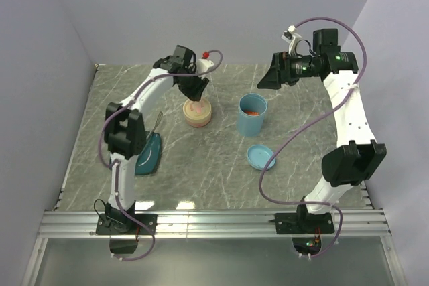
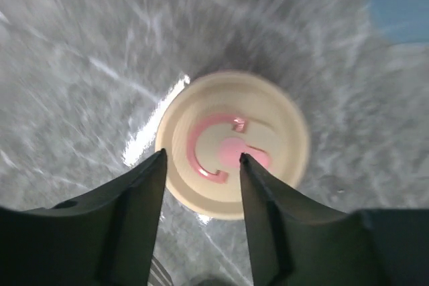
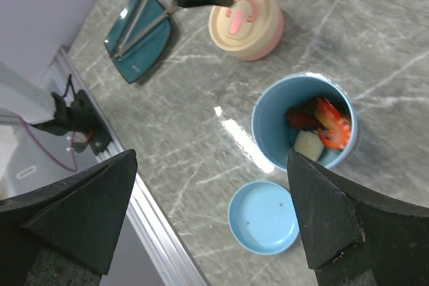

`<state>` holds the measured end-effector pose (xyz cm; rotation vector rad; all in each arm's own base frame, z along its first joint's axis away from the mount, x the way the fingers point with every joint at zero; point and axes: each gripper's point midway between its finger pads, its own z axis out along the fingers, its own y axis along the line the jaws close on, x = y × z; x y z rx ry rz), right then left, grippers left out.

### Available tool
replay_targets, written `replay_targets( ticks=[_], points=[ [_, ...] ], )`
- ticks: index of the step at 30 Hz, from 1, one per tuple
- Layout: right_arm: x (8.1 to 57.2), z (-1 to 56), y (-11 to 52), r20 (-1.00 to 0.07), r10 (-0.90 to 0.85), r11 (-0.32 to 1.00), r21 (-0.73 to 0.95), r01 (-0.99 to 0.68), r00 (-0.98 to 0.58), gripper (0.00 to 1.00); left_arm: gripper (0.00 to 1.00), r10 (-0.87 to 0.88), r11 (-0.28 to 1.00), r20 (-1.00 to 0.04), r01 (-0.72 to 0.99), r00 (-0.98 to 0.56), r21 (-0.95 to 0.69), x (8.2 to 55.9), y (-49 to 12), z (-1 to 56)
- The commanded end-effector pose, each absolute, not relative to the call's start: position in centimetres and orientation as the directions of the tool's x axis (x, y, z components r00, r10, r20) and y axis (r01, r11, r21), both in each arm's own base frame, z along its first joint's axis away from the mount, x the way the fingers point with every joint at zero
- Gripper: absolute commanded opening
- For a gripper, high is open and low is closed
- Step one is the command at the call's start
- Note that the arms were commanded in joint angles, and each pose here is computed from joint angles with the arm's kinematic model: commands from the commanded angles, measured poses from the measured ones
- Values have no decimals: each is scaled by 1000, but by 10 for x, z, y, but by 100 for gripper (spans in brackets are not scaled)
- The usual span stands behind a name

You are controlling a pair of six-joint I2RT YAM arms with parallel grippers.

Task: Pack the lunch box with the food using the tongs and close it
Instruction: Put the lid back on the lunch box, then pick up the lid of the lunch box with the left arm

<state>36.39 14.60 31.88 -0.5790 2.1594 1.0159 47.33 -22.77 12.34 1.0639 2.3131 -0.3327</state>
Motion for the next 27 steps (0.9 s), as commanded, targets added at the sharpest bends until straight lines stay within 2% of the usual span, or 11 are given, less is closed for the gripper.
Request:
replay_targets(
  ticks=[1,3,4,7,8,10,11,13,14,19,27],
  points=[
    [345,342,129,-794,-126,642,392,-659,-595,100,55,459,557,-854,828,-244,63,451,-245,265],
    [339,346,121,-801,-111,654,386,-650,-588,100,60,407,511,-906,851,-117,119,427,-245,296],
    [339,347,114,-800,-98,666,390,-636,-592,100,60,401,443,-915,883,-38,157,413,-248,306],
    [332,352,104,-803,-68,670,402,-624,-591,100,60,387,331,-919,920,70,210,373,-249,316],
    [330,354,98,-803,-47,679,411,-609,-594,100,60,376,247,-913,933,156,261,356,-252,326],
    [328,354,92,-801,-18,677,431,-597,-599,100,60,388,146,-903,955,184,257,330,-256,316],
    [328,353,88,-800,1,682,439,-585,-599,100,60,394,65,-878,945,270,320,320,-258,312],
    [327,354,87,-797,18,672,457,-583,-604,100,61,424,-48,-853,948,305,315,291,-267,294],
    [328,354,83,-798,33,678,461,-573,-602,100,61,431,-121,-814,919,390,376,285,-270,288],
    [334,359,70,-804,90,682,480,-552,-588,100,63,425,-381,-708,821,564,425,237,-310,239],
    [332,357,56,-802,108,708,477,-521,-588,100,66,386,-538,-673,746,631,392,228,-389,181]
  ],
)
